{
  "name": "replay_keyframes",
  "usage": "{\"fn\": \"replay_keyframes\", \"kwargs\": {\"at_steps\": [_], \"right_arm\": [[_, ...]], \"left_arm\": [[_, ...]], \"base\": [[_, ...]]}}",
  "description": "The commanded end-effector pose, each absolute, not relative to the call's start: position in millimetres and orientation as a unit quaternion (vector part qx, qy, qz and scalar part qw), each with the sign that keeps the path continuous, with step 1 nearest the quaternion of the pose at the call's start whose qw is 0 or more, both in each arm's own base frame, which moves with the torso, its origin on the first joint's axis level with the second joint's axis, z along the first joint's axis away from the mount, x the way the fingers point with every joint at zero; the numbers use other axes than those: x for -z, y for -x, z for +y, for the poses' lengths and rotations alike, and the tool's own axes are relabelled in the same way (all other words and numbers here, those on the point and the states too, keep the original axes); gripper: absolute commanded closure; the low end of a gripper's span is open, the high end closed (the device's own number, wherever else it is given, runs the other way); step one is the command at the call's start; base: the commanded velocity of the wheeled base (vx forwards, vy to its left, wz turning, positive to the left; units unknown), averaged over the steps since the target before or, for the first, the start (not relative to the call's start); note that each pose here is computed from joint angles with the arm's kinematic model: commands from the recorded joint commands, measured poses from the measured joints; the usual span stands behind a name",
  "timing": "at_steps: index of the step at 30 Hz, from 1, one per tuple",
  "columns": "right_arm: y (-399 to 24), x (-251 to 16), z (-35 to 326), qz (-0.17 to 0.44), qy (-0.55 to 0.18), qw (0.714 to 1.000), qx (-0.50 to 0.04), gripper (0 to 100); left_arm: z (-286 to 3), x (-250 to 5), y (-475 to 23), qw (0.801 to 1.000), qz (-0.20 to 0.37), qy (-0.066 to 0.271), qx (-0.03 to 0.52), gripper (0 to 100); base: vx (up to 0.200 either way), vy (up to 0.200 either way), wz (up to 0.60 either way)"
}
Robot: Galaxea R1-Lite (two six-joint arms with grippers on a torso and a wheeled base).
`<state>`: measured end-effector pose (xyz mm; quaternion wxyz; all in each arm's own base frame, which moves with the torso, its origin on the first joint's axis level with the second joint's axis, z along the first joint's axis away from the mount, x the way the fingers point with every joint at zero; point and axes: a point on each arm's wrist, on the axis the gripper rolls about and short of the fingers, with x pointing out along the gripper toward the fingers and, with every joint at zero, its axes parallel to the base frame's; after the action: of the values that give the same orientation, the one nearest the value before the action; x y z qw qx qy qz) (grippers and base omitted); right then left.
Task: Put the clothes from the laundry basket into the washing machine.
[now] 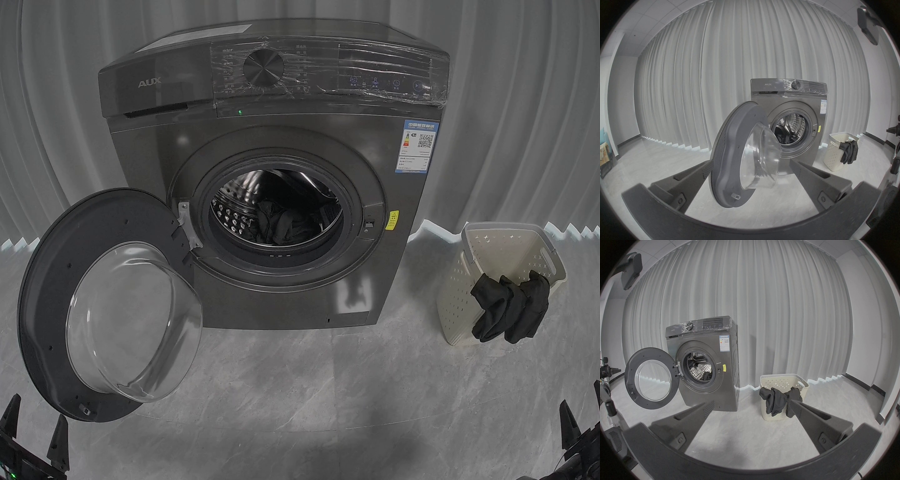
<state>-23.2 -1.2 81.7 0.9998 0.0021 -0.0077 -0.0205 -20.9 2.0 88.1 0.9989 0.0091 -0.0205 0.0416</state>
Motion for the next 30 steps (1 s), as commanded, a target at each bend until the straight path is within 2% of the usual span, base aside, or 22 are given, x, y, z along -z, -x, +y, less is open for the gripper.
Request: {"fn": "replay_keyframes", "kwargs": {"at_steps": [1,6,9,11,14,15,16,18,20,22,23,26,30], "right_arm": [[22.8,-76.7,-1.2,-0.006,-0.002,1.000,0.020,0],[22.8,-76.7,-1.2,-0.006,-0.002,1.000,0.020,0],[22.8,-76.6,-1.2,-0.005,-0.002,1.000,0.020,0],[22.8,-76.6,-1.1,-0.005,-0.002,1.000,0.021,0],[22.8,-76.6,-1.0,-0.005,0.000,1.000,0.017,0],[22.8,-76.7,-1.0,-0.006,-0.001,1.000,0.017,0],[22.8,-76.7,-1.0,-0.006,-0.001,1.000,0.017,0],[22.8,-76.6,-1.1,-0.005,-0.002,1.000,0.016,0],[22.8,-76.6,-1.1,-0.005,-0.002,1.000,0.016,0],[22.8,-76.6,-1.1,-0.005,-0.002,1.000,0.016,0],[22.8,-76.6,-1.1,-0.005,-0.002,1.000,0.016,0],[22.8,-76.6,-1.1,-0.005,-0.002,1.000,0.016,0],[22.8,-76.6,-1.1,-0.005,-0.002,1.000,0.016,0]], "left_arm": [[1.9,-81.9,23.5,0.999,-0.024,-0.004,-0.045,0],[3.2,-81.5,23.8,0.997,-0.018,-0.019,-0.075,0],[3.1,-81.5,23.8,0.997,-0.017,-0.025,-0.073,0],[2.0,-81.4,23.8,0.999,-0.019,-0.017,-0.047,0],[-0.6,-81.6,23.7,0.999,-0.020,0.030,0.011,0],[-0.4,-81.6,23.7,0.999,-0.020,0.034,0.007,0],[0.9,-81.6,23.7,0.999,-0.021,0.025,-0.023,0],[4.3,-82.0,24.3,0.995,-0.020,-0.007,-0.097,0],[5.5,-81.5,24.3,0.991,-0.017,-0.031,-0.125,0],[5.2,-81.2,24.1,0.992,-0.017,-0.033,-0.119,0],[3.1,-80.6,23.4,0.997,-0.021,-0.020,-0.072,0],[0.0,-75.8,22.8,1.000,-0.002,0.012,-0.002,0],[0.1,-75.0,22.8,1.000,0.002,-0.002,-0.005,0]], "base": [[0.000,-0.200,0.00],[0.000,-0.200,0.00],[0.000,-0.200,0.00],[0.000,-0.200,0.00],[0.000,0.000,0.00],[0.000,0.000,0.00],[0.000,0.000,0.00],[0.000,0.000,0.00],[0.000,0.000,0.00],[0.000,0.000,0.00],[0.000,0.000,0.00],[0.000,0.000,0.00],[0.000,0.000,0.00]]}}
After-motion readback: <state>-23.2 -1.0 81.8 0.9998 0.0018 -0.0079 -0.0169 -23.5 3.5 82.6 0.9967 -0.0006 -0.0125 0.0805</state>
